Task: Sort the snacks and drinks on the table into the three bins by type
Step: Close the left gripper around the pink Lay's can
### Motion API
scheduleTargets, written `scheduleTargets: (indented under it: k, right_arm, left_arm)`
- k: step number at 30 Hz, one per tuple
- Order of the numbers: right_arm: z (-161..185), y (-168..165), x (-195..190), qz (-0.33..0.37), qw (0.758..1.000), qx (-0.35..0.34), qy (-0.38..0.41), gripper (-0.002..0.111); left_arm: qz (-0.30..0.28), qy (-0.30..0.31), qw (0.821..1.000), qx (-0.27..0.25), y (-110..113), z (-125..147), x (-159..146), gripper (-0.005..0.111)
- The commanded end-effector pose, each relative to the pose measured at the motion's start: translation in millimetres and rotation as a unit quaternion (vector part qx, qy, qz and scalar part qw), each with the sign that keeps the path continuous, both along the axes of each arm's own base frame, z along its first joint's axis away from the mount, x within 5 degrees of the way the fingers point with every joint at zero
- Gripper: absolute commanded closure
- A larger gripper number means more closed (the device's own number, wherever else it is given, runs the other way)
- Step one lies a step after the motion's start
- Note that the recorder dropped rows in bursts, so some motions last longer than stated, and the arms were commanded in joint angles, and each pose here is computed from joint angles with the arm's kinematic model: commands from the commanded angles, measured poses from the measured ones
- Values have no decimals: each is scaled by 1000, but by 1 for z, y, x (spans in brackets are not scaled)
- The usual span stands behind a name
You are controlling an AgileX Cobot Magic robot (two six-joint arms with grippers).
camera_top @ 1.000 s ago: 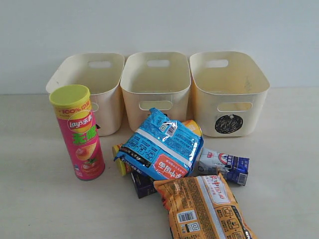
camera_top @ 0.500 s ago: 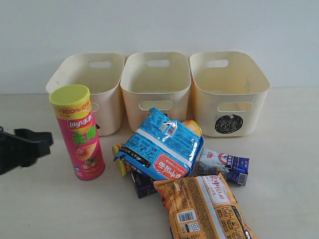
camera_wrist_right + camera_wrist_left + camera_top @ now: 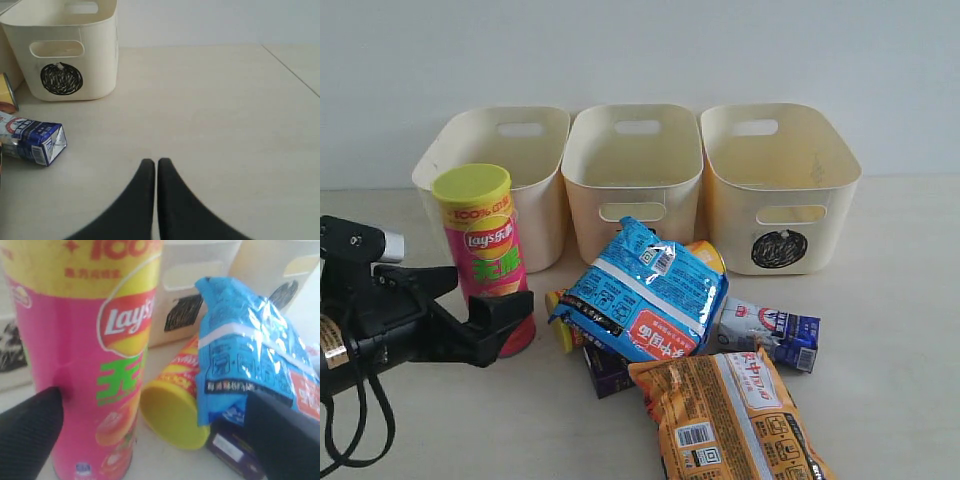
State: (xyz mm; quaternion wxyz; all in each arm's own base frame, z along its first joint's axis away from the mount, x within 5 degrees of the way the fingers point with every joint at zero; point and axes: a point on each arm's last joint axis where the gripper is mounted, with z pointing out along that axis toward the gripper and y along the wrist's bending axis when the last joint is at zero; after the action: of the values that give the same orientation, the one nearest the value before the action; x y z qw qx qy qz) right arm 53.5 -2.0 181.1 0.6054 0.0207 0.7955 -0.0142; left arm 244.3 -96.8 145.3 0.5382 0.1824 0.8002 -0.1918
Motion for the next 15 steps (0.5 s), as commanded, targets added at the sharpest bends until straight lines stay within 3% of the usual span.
scheduleTargets:
  k: [1, 5, 15]
  right_arm:
    - [1, 0, 0, -2, 1000, -4, -8, 108]
    - [1, 0, 0, -2, 1000, -4, -8, 108]
    - [1, 0, 0, -2, 1000, -4, -8, 108]
  left_arm:
    - [45, -16, 999, -15, 4, -5, 10, 16]
    - [77, -14, 997, -18, 9, -9, 12, 16]
    - [68, -68, 995, -7, 2, 0, 35, 16]
